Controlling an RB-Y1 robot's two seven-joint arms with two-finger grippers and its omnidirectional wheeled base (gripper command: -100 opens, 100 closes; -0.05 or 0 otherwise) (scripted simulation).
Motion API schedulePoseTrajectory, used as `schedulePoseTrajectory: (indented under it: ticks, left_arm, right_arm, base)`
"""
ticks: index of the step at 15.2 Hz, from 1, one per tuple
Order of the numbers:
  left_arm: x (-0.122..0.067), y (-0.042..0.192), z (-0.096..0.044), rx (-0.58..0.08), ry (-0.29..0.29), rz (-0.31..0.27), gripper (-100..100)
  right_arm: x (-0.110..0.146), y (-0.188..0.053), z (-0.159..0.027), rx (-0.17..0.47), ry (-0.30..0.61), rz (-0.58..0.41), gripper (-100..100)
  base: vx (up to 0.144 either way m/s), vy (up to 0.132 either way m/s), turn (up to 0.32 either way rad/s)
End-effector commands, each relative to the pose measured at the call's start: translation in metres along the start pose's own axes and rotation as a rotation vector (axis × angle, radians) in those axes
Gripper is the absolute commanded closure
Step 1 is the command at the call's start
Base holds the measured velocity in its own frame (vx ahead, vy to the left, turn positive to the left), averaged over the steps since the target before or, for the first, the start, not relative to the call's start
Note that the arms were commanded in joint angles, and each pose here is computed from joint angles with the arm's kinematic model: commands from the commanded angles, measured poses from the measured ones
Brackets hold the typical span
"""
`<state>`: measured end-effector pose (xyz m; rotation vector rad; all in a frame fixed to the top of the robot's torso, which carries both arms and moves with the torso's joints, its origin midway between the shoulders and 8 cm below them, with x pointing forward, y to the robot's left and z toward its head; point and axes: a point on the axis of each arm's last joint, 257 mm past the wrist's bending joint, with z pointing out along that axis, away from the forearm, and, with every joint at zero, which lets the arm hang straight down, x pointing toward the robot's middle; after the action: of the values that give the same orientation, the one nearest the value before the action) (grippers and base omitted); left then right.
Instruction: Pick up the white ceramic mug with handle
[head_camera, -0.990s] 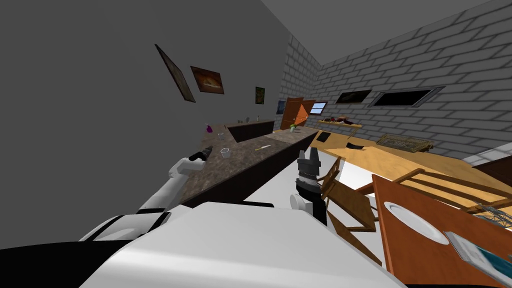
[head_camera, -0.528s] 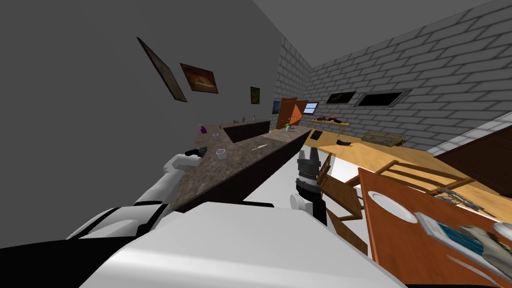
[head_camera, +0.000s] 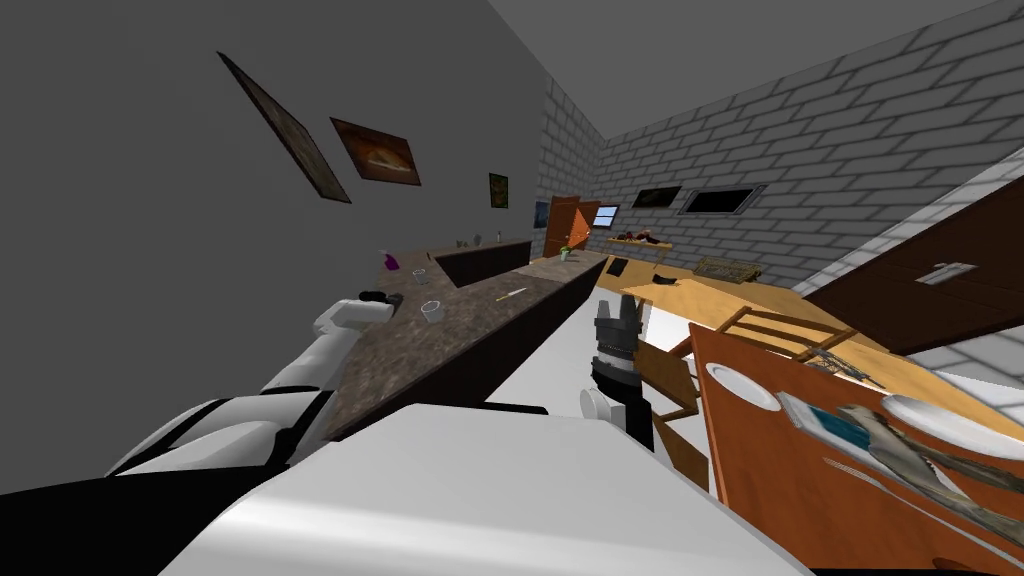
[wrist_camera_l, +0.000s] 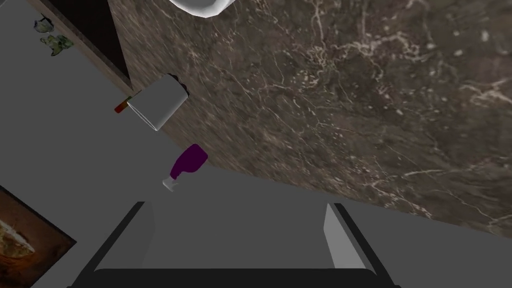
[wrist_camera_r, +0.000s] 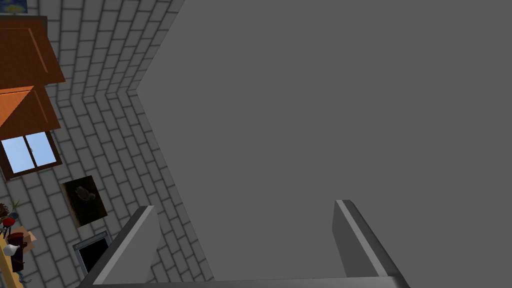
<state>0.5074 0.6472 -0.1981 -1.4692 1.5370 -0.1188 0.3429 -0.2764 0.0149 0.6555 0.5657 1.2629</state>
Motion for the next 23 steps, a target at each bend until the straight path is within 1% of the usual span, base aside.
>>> schedulePoseTrajectory:
  ticks: [1,2,3,4,5,6,7,8,9,10,11,13,14,15,16,17,18,19,20,21,22,23]
  left_arm:
    - [-0.010,0.016,0.004,-0.069,0.000,-0.020,-100]
    - [-0.010,0.023,0.004,-0.091,0.003,-0.021,-100]
    - [-0.010,0.023,0.004,-0.091,0.003,-0.021,-100]
    - [-0.025,0.027,0.004,-0.134,0.002,-0.052,-100]
    - [-0.024,0.035,0.004,-0.160,0.006,-0.054,-100]
    - [-0.023,0.037,0.004,-0.169,0.008,-0.054,-100]
    - [-0.035,0.033,0.001,-0.189,0.012,-0.083,-100]
    - [-0.034,0.046,0.002,-0.225,0.016,-0.089,-100]
    - [-0.033,0.051,0.001,-0.244,0.020,-0.090,-100]
    - [-0.033,0.051,0.001,-0.244,0.020,-0.090,-100]
    - [-0.042,0.056,0.000,-0.281,0.030,-0.126,-100]
    - [-0.040,0.065,-0.002,-0.315,0.038,-0.128,-100]
    - [-0.047,0.064,-0.005,-0.337,0.051,-0.164,-100]
    - [-0.045,0.074,-0.006,-0.367,0.056,-0.168,-100]
    - [-0.044,0.077,-0.008,-0.382,0.061,-0.168,-100]
    - [-0.048,0.078,-0.010,-0.404,0.078,-0.205,-100]
    - [-0.045,0.086,-0.012,-0.432,0.085,-0.208,-100]
    - [-0.044,0.088,-0.014,-0.444,0.090,-0.208,-100]
    - [-0.046,0.087,-0.017,-0.464,0.112,-0.242,-100]
    - [-0.043,0.097,-0.020,-0.497,0.120,-0.248,-100]
    - [-0.042,0.099,-0.020,-0.503,0.122,-0.248,-100]
    - [-0.041,0.102,-0.024,-0.533,0.149,-0.285,-100]
  right_arm:
    - [0.000,0.000,0.000,0.000,0.000,0.000,0]
    - [0.000,0.000,0.000,0.000,0.000,0.000,0]
    - [0.000,0.000,0.000,0.000,0.000,0.000,0]
    - [0.000,0.000,0.000,0.000,0.000,0.000,0]
    - [0.000,0.000,0.000,0.000,0.000,0.000,0]
    - [0.000,0.000,0.000,0.000,0.000,0.000,0]
    - [0.000,0.000,0.000,0.000,0.000,0.000,0]
    - [0.000,0.000,0.000,0.000,0.000,0.000,0]
    - [0.000,0.000,0.000,0.000,0.000,0.000,0]
    - [0.000,0.000,0.000,0.000,0.000,0.000,0]
    - [0.000,0.000,0.000,0.000,0.000,0.000,0]
    - [0.000,0.000,0.000,0.000,0.000,0.000,0]
    - [0.000,0.000,0.000,0.000,0.000,0.000,0]
    - [0.000,0.000,0.000,0.000,0.000,0.000,0]
    - [0.000,0.000,0.000,0.000,0.000,0.000,0]
    - [0.000,0.000,0.000,0.000,0.000,0.000,0]
    - [0.000,0.000,0.000,0.000,0.000,0.000,0]
    - [0.000,0.000,0.000,0.000,0.000,0.000,0]
    - [0.000,0.000,0.000,0.000,0.000,0.000,0]
    - [0.000,0.000,0.000,0.000,0.000,0.000,0]
    - [0.000,0.000,0.000,0.000,0.000,0.000,0]
    - [0.000,0.000,0.000,0.000,0.000,0.000,0]
  base:
    - [0.000,-0.008,-0.201]
    - [0.001,-0.003,-0.046]
    - [0.001,-0.002,0.026]
    - [0.003,-0.011,-0.156]
    - [0.004,-0.009,-0.209]
    - [0.003,-0.002,-0.079]
    - [0.004,-0.007,-0.140]
    - [0.006,-0.006,-0.184]
    - [0.005,-0.003,-0.087]
    - [0.000,0.000,0.000]
    - [0.005,-0.008,-0.150]
    - [0.007,-0.003,-0.129]
    - [0.009,-0.006,-0.180]
    - [0.009,-0.005,-0.192]
    - [0.006,0.000,-0.055]
    - [0.008,-0.005,-0.138]
    - [0.009,-0.003,-0.148]
    - [0.008,0.001,-0.051]
    - [0.009,-0.002,-0.129]
    - [0.009,0.002,-0.148]
    - [0.006,0.004,-0.059]
    - [0.007,0.002,-0.130]
